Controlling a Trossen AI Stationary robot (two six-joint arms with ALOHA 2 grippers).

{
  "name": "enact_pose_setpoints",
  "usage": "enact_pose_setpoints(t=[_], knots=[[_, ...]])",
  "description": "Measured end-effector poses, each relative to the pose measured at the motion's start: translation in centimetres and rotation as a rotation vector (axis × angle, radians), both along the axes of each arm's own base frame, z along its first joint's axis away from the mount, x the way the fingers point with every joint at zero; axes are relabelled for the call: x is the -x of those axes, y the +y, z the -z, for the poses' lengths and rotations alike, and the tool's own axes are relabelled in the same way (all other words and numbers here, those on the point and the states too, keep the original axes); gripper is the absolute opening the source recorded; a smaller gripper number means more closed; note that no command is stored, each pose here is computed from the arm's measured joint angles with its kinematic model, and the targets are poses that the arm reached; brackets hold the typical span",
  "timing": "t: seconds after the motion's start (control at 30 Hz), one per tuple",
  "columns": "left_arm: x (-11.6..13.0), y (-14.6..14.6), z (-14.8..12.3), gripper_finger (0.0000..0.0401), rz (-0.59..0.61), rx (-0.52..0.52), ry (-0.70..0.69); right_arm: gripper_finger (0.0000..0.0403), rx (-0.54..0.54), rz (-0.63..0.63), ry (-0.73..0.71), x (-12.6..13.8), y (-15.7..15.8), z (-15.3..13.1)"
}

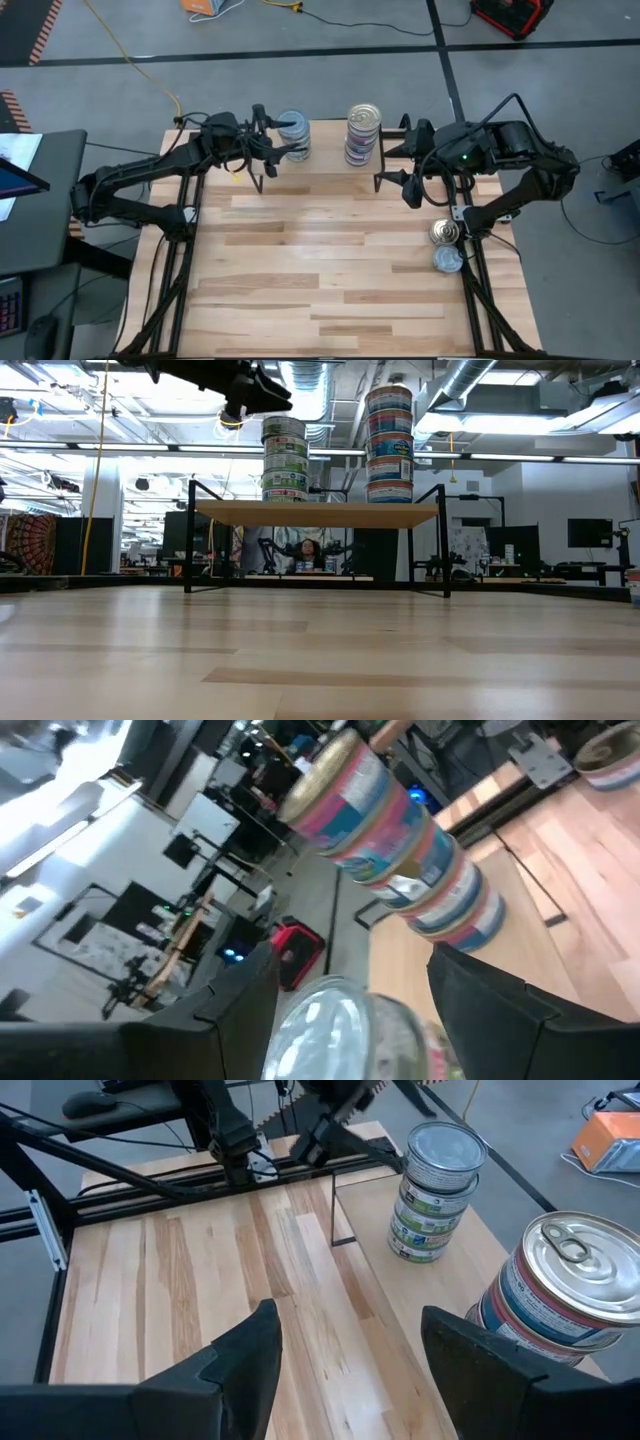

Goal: Stack canned seafood by type on shelf
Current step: Stack the green tuna can on top of the green tuna can on the shelf

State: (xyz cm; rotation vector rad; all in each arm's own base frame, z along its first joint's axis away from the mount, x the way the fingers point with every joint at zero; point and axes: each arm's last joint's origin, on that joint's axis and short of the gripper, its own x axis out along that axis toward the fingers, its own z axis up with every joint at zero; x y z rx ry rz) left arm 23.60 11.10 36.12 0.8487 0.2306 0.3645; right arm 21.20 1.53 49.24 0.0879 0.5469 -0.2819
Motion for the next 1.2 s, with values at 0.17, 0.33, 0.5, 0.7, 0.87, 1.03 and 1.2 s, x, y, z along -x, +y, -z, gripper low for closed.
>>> enact_pose_setpoints(t=[0.17, 0.33, 0.5, 0.7, 0.87, 1.03, 1.2], knots=[[1.9, -0.8, -1.2, 0.0244, -0.008, -0.002, -0.019, 0.0265, 0.004, 0.001, 0.009, 0.0, -0.1, 0.1], [3.8, -1.5, -1.6, 0.0244, -0.081, 0.023, 0.022, 0.0265, 0.018, 0.007, 0.011, 0.0, -0.4, 0.0], [4.3, -1.3, -0.8, 0.0244, -0.210, 0.028, 0.113, 0.0265, 0.031, 0.011, 0.008, 0.0, -0.7, 0.0], [3.0, 0.2, 0.3, 0.0244, -0.376, -0.033, 0.198, 0.0265, 0.036, 0.007, 0.007, -0.1, -0.6, 0.0], [1.5, 1.3, 1.0, 0.0244, -0.442, -0.068, 0.199, 0.0265, 0.036, -0.008, 0.009, 0.0, -0.3, 0.0], [0.8, 1.6, 1.2, 0.0244, -0.443, -0.087, 0.193, 0.0265, 0.033, -0.015, 0.018, 0.0, -0.1, 0.1], [1.6, 1.4, 1.0, 0.0244, -0.513, -0.098, 0.218, 0.0265, 0.025, -0.008, 0.028, 0.1, -0.2, 0.2]])
